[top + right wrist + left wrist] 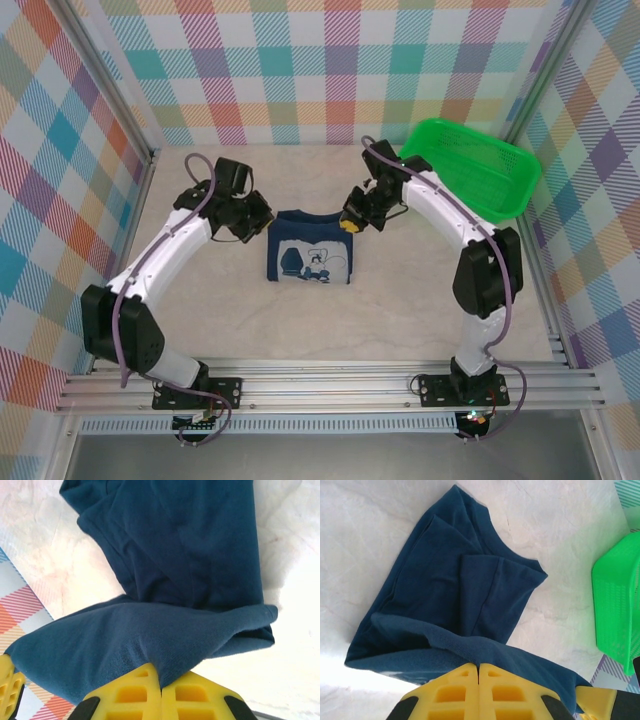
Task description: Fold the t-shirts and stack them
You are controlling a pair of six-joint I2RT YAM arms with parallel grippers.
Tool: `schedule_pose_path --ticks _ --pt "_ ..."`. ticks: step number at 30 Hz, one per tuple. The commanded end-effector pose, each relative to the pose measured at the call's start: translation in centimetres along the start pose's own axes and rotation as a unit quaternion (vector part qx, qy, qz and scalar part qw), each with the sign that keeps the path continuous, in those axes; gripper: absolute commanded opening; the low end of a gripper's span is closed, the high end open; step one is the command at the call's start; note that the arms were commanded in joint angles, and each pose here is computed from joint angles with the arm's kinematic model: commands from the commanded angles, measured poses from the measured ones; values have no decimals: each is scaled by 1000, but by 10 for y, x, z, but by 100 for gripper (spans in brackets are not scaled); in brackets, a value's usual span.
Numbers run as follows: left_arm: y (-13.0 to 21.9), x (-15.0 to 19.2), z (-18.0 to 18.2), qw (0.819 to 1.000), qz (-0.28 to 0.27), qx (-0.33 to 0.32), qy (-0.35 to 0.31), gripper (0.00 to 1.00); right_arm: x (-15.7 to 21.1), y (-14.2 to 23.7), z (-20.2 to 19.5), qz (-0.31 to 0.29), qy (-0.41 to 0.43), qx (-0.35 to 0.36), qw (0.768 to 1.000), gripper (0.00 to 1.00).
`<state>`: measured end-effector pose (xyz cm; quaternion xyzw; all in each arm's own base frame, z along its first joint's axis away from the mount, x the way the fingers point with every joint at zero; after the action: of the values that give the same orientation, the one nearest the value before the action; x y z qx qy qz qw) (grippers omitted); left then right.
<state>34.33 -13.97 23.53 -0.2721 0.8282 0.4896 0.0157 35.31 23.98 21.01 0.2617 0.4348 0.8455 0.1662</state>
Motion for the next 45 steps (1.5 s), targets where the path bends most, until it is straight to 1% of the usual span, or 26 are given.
schedule_pose_path --ticks 1,8,13,17,19,21,26,30,34,35,36,38,39,41,44,45 --pt "-16 -24 -10 1000 -6 26 -12 0 -18 -4 11 5 0 -17 1000 1" --pt "-65 -68 -7 1000 -7 19 -14 0 -61 -31 27 10 -16 -32 999 3" --pt "-99 -85 6 1000 -2 10 -1 0 -91 -51 41 8 -16 -47 999 3" --pt "-124 -97 14 1000 9 7 6 0 -109 -68 43 11 -24 -38 999 3" --pt "-132 -103 16 1000 10 0 8 0 -117 -75 43 11 -29 -39 999 7" --pt "-135 -108 18 1000 7 -11 7 0 -124 -77 47 7 -22 -48 999 8" --pt "-123 -117 19 999 -17 -25 12 0 -135 -73 62 -1 -8 -80 997 5" --pt "-116 -121 21 999 -30 -35 18 0 -139 -71 75 -7 3 -107 994 7" --pt "-128 -124 36 998 -14 -53 33 0 -149 -80 78 -6 -2 -118 993 9" --pt "-129 -124 39 998 -15 -58 35 0 -151 -86 79 -3 0 -124 992 11" --pt "-130 -125 44 997 -17 -64 39 0 -153 -91 82 3 3 -134 991 16" --pt "-131 -129 51 996 -23 -69 48 1 -156 -101 86 18 13 -154 988 30" --pt "-129 -132 53 996 -28 -70 54 8 -159 -105 86 19 17 -154 988 36" --pt "-123 -136 54 995 -40 -74 56 18 -159 -101 89 10 34 -154 987 42" --pt "-109 -138 52 994 -55 -87 48 37 -155 -77 99 -23 64 -158 985 47" --pt "-101 -136 52 992 -61 -96 47 46 -153 -66 101 -40 73 -160 984 49"
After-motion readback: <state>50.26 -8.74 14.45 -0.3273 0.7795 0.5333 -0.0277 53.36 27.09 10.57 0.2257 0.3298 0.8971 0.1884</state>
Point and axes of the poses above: each hand's point on the last joint's axis, 136 mm out from that joint toward the fingers, its own y axis back along the fingers, its own z axis along the line the jaws close on, x = y × z, the point moved 5 cm from there along y, back along the fingers, and after that the axes turned 15 degrees about -y, right-handed, at the moved point
